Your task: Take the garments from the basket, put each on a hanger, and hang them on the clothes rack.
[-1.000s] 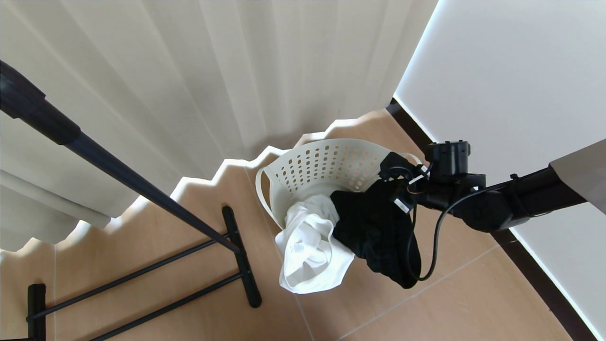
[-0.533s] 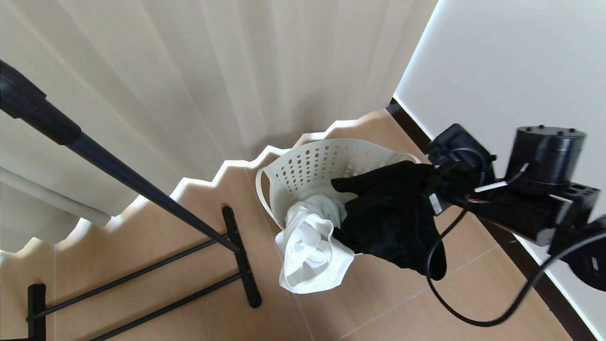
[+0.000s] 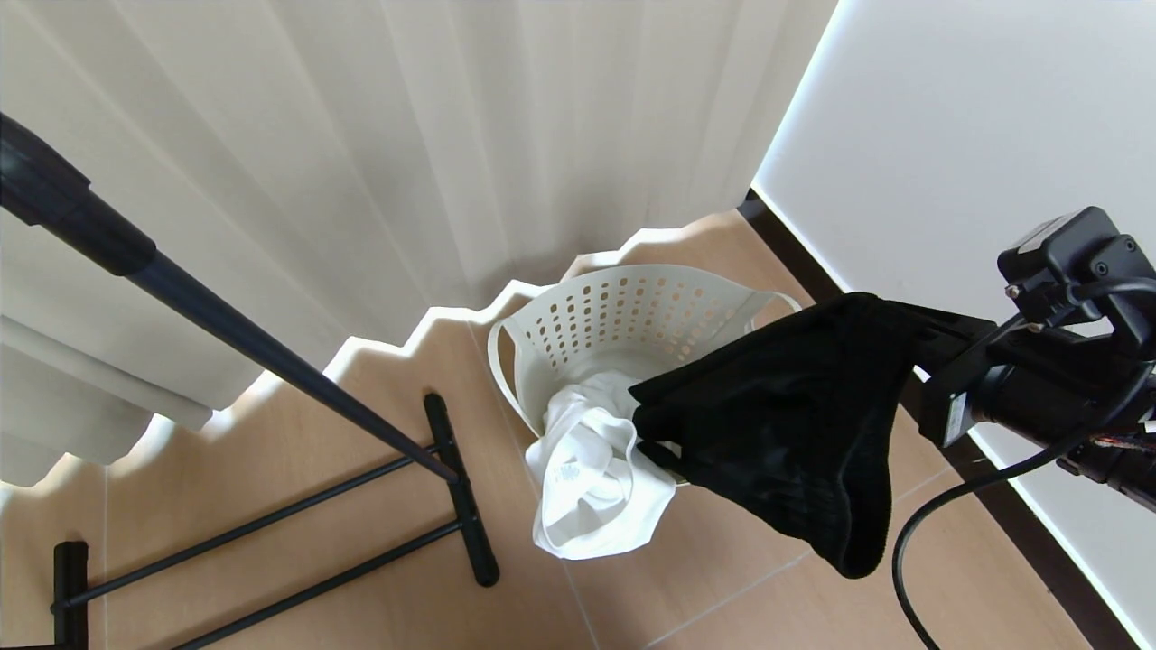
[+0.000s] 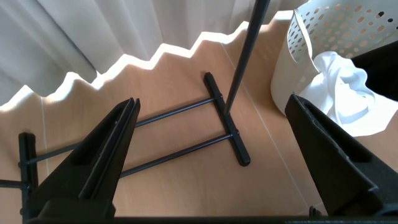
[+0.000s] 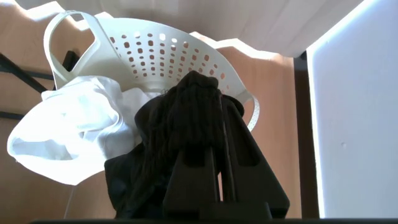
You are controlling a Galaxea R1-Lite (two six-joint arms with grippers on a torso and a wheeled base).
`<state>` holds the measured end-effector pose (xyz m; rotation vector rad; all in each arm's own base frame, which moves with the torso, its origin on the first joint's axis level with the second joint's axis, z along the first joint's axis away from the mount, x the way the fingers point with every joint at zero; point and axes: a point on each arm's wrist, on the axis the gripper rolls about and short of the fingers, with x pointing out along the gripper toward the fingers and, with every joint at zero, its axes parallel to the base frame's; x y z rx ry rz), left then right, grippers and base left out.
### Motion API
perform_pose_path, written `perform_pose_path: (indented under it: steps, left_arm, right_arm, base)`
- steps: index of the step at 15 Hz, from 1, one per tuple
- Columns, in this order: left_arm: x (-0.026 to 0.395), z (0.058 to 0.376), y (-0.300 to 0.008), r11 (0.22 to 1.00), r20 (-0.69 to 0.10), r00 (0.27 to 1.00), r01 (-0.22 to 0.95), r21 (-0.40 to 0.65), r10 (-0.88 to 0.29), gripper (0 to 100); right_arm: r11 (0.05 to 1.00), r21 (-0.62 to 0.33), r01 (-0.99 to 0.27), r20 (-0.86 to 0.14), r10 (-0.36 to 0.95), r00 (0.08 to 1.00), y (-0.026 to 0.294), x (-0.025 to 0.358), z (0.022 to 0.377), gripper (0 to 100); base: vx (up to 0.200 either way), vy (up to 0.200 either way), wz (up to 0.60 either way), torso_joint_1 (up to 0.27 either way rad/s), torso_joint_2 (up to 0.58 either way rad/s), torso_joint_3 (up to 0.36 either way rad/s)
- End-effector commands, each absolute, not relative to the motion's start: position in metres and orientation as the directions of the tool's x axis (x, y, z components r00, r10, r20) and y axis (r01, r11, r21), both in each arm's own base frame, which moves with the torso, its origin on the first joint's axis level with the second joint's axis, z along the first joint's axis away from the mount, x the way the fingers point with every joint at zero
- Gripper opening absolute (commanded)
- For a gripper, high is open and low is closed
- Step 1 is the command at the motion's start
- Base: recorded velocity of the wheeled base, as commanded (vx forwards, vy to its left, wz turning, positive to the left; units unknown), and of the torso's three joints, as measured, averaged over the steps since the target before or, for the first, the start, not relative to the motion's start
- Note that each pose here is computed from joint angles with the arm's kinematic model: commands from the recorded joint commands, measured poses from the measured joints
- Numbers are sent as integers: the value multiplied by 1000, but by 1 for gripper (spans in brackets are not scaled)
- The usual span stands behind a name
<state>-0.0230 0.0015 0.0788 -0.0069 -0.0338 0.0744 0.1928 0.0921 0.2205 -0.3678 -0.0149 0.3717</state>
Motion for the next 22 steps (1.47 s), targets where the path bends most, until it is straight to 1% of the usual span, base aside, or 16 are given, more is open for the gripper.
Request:
perform_pose_path:
  steps: [1, 4, 9, 11, 15, 19, 22]
  left_arm:
    - [-23, 79, 1, 997, 32, 997, -76, -10, 77, 100]
    - [-23, 79, 1, 997, 32, 997, -75, -8, 75, 100]
    - [-23, 79, 1, 997, 32, 997, -76, -10, 77, 100]
    - [-23, 79, 1, 997, 32, 997, -75, -10, 75, 100]
    - [-23, 79, 1, 997, 32, 997, -75, -8, 75, 100]
    - [-23, 79, 1, 997, 32, 997, -76, -8, 77, 100]
    - [-23, 79, 1, 997, 32, 997, -75, -8, 75, 100]
  right_arm:
    - [869, -353, -346, -37, 357, 933, 91, 190, 224, 0]
    - [869, -353, -347, -40, 357, 933, 91, 191, 223, 0]
    - [869, -344, -355, -63, 356, 932, 93, 195, 218, 0]
    - [872, -342, -351, -47, 357, 933, 92, 195, 219, 0]
    - [883, -331, -332, 17, 357, 934, 96, 202, 213, 0]
    - [889, -333, -314, 17, 338, 941, 92, 205, 213, 0]
    - [890, -333, -313, 18, 338, 941, 92, 205, 213, 0]
  base:
    - [0, 0, 0, 0, 0, 0]
    - [0, 0, 0, 1, -1, 37]
    - [0, 0, 0, 3, 3, 179]
    - [0, 0, 0, 0, 5, 207]
    - [0, 0, 0, 0, 1, 206]
    - [0, 0, 0, -1, 1, 201]
    - [0, 0, 0, 27, -264, -37]
